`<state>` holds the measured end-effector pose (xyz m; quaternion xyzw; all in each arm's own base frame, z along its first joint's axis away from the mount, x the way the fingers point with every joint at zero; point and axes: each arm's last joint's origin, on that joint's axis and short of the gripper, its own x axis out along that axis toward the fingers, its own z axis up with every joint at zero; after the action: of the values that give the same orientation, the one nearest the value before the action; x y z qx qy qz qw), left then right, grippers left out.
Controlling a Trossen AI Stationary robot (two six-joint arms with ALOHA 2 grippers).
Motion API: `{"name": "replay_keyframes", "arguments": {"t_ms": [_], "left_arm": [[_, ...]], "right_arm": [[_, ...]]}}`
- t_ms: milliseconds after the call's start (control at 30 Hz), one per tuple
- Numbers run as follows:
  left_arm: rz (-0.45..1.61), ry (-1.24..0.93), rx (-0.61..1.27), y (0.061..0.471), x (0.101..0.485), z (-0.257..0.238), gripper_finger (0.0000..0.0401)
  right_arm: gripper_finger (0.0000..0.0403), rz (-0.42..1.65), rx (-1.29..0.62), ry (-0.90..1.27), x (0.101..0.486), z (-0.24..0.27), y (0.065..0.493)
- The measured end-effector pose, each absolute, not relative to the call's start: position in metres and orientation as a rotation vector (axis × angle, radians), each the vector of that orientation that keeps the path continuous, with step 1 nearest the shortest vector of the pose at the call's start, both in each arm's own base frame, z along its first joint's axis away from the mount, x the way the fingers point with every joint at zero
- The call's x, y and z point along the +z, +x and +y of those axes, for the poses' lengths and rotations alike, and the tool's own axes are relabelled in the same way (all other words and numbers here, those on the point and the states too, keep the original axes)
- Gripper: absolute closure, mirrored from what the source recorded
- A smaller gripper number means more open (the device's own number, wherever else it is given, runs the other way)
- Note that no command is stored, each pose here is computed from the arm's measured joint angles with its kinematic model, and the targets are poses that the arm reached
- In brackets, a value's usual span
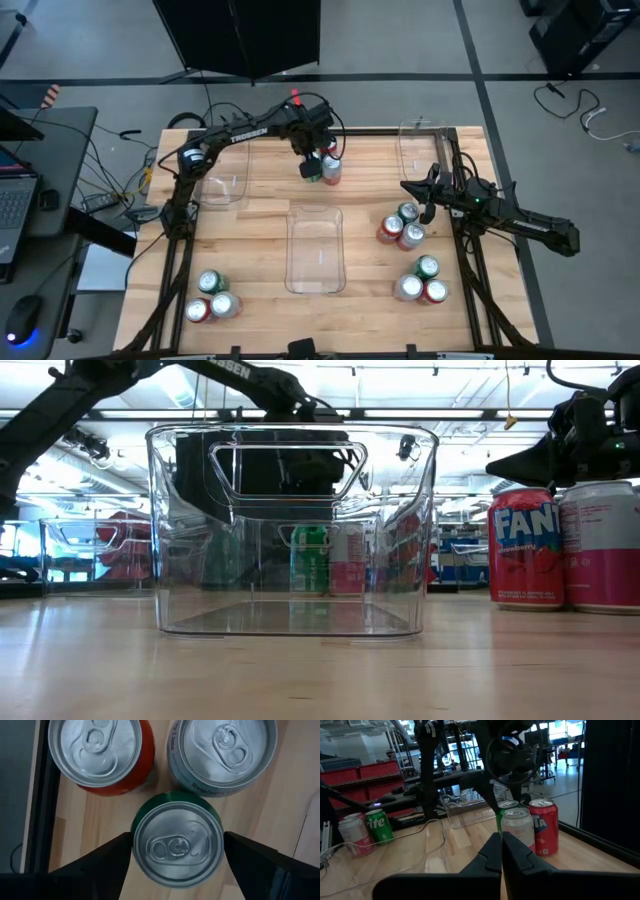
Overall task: Sort soda cans
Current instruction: Put the green soda can into the top left transparent bin
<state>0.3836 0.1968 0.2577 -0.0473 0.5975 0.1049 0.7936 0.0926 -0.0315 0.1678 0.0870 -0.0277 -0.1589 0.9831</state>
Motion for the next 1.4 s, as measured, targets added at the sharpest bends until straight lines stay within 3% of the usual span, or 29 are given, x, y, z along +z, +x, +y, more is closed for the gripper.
{"name": "replay_keyframes", "arguments": {"t_ms": [667, 1000, 1400], "left_arm": [[1.309, -0.113, 0.202, 0.383, 0.253, 0.197, 0.0089], [1.435, -0.101, 0.137, 0.37, 0.254, 0.191, 0.0153], [1.507, -0.138, 0.233, 0.356, 0.281, 0.186, 0.016]], "right_arm": [[0.0402, -0.056, -0.325, 0.175, 0.168, -0.032, 0.093], [0.0402, -0.056, -0.326, 0.175, 0.168, -0.032, 0.093], [0.0402, -0.056, -0.326, 0.175, 0.168, -0.032, 0.093]]}}
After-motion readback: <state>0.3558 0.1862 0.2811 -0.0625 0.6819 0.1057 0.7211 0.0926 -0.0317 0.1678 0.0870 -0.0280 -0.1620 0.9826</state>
